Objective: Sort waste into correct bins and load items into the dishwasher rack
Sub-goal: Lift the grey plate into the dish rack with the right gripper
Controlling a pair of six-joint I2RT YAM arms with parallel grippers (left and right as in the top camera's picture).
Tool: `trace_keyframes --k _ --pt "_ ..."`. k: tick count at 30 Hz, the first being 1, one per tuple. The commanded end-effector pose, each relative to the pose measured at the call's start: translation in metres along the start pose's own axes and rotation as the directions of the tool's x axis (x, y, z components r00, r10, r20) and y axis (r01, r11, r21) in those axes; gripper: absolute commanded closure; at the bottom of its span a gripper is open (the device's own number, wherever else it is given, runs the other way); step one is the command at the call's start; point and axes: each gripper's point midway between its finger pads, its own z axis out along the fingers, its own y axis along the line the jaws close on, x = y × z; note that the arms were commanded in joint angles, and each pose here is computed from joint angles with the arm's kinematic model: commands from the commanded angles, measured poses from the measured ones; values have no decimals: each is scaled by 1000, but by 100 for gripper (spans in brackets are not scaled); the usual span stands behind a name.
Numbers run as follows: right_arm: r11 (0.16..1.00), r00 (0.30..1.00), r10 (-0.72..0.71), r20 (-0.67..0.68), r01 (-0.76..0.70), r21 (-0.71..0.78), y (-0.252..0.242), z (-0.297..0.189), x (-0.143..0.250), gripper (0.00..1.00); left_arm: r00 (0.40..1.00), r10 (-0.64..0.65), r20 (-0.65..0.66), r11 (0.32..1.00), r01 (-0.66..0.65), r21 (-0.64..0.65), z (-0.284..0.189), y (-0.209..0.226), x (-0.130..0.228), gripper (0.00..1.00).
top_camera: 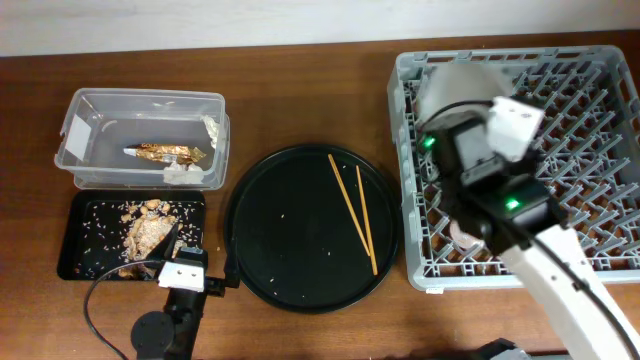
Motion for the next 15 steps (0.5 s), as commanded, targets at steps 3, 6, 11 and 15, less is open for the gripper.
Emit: trace_keyframes --k 3,6,11,15 --pt "929 999 -43 4 38 369 -60 57 -13 96 1000 16 -1 1000 -16 3 0 0 2 0" --pt "891 982 -177 -72 191 413 -49 99 -10 96 1000 16 -1 1000 -16 3 0 0 2 1" --pt "820 899 -408 -156 437 371 5 143 9 96 1000 16 -1 1000 -16 3 0 0 2 1" --pt "785 848 -497 -182 529 322 40 150 34 96 1000 16 -1 1000 -16 3 0 0 2 1"
